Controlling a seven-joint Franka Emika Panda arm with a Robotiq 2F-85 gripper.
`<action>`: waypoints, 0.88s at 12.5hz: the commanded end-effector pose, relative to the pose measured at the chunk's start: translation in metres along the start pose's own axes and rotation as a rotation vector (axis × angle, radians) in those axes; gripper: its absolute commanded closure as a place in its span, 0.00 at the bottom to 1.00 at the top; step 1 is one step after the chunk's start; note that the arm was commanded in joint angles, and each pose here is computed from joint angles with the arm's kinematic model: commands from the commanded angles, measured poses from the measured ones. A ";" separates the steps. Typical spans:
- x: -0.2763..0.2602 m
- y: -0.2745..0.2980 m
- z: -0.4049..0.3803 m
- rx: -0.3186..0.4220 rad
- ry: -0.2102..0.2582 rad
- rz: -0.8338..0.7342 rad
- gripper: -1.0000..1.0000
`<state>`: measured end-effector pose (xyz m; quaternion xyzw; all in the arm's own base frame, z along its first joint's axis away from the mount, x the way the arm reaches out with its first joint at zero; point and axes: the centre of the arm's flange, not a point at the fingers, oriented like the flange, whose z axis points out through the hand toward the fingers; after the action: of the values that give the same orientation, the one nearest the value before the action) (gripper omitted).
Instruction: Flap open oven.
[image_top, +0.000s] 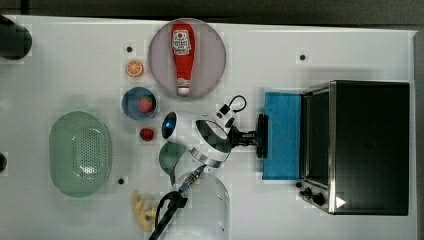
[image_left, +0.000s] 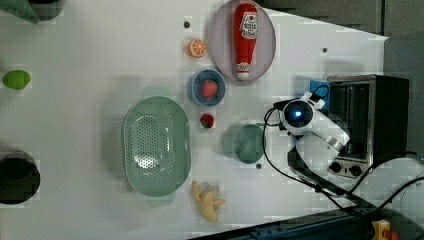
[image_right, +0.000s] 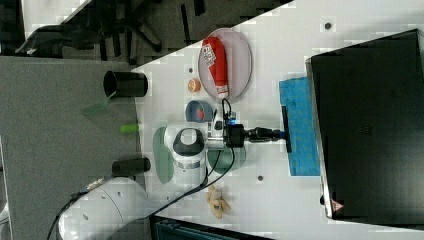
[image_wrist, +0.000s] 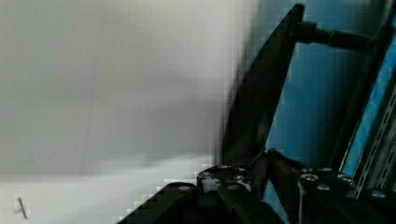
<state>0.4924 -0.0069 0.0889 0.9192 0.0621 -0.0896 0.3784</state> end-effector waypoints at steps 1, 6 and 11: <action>0.016 0.017 -0.017 0.048 0.059 0.124 0.83; 0.029 0.090 -0.106 0.380 0.020 0.541 0.83; -0.018 0.222 -0.221 0.717 -0.167 0.885 0.83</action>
<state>0.5350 0.0117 0.3652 0.9353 -0.3457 -0.0316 0.0679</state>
